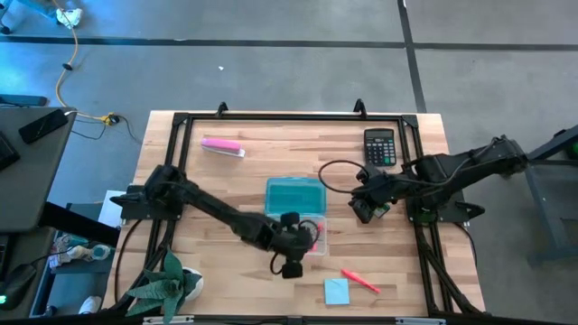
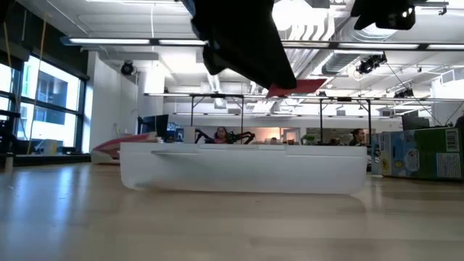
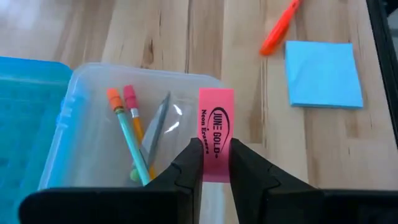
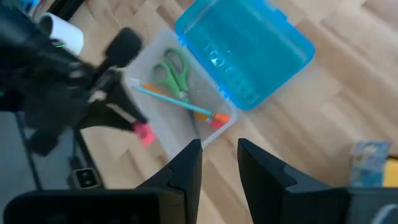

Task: Pack school essentials
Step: Put the pink eraser into the supply box

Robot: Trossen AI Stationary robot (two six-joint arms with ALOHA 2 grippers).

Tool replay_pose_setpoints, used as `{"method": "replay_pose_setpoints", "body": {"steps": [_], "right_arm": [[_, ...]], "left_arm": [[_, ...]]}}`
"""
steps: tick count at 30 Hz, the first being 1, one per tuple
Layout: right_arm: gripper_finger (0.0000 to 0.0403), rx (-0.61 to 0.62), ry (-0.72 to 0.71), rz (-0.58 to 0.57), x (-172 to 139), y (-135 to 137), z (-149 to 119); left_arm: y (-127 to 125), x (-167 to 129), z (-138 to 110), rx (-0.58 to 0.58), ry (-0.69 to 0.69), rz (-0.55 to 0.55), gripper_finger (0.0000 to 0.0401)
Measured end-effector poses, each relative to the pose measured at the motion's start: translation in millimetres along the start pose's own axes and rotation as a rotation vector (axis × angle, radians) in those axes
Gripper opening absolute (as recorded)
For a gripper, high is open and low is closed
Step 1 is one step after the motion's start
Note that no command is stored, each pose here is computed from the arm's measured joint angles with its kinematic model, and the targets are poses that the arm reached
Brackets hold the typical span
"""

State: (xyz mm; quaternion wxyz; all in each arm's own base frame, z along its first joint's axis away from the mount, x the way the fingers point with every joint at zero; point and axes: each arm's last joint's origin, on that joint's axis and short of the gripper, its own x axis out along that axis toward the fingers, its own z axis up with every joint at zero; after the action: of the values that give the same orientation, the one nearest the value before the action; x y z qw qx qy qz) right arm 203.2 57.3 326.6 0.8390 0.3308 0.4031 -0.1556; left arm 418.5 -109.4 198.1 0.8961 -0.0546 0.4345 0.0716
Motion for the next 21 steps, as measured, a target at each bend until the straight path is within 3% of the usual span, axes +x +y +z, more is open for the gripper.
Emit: {"method": "replay_pose_setpoints", "body": {"steps": [8, 21], "right_arm": [[0.0094, 0.055, 0.091, 0.005, 10.5, 21.0, -28.3], [0.0094, 0.055, 0.258, -0.115, 55.8, 55.4, -93.3]], "left_arm": [[29.7, 15.9, -1.0, -0.005, 0.116, -0.021, 0.0051], [31.8, 34.0, -10.0, 0.030, 0.175, -0.042, 0.0051]]}}
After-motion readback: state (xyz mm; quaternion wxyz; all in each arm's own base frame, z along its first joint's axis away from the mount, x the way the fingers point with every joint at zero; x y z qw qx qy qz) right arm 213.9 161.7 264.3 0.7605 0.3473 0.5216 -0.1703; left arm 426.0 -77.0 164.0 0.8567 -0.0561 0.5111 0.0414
